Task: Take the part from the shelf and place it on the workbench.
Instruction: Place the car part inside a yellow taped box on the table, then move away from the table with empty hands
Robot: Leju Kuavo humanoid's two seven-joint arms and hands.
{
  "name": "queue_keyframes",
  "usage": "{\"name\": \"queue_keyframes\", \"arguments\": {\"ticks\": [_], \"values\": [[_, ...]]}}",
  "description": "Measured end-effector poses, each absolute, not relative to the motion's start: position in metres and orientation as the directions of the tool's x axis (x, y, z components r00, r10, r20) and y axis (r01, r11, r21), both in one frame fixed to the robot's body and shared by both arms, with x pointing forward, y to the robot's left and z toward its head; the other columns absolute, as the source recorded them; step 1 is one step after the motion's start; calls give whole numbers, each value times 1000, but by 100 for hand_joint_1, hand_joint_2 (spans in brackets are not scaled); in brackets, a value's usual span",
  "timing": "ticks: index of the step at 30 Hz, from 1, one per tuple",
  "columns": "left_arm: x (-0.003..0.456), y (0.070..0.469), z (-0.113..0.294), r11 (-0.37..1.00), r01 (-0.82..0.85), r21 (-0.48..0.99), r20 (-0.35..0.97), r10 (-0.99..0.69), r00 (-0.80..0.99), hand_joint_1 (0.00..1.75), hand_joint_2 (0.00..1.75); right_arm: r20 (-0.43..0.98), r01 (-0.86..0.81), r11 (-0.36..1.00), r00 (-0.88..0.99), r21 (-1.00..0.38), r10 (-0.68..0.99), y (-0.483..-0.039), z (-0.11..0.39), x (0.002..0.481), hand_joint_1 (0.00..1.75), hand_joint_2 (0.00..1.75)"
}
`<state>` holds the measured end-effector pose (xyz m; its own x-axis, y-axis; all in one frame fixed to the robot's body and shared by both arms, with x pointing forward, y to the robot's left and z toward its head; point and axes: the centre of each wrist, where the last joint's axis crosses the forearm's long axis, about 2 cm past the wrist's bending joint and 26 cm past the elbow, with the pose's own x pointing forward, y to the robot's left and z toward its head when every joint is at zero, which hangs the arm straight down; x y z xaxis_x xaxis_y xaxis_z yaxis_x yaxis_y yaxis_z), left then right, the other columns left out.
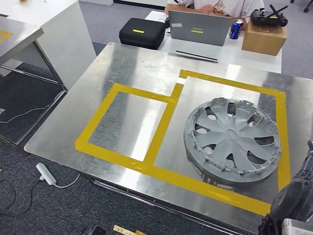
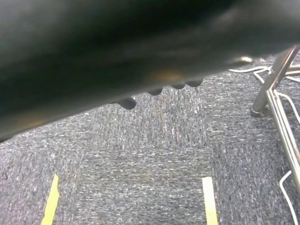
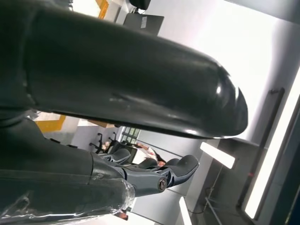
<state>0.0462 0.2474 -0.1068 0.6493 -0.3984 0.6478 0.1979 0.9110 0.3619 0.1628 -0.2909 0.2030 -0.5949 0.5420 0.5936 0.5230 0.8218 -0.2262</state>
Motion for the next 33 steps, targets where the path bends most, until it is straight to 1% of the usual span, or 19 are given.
{"name": "queue_keyframes", "arguments": {"ticks": [12, 33], "values": [[47, 248, -107, 911, 193, 364, 648, -397, 650, 0, 0, 639, 534, 827, -578, -174, 507, -289, 201, 157, 0, 0], [44, 245, -107, 913, 185, 364, 642, -390, 660, 0, 0, 714, 547, 825, -521, -141, 467, -287, 194, 147, 0, 0]]}}
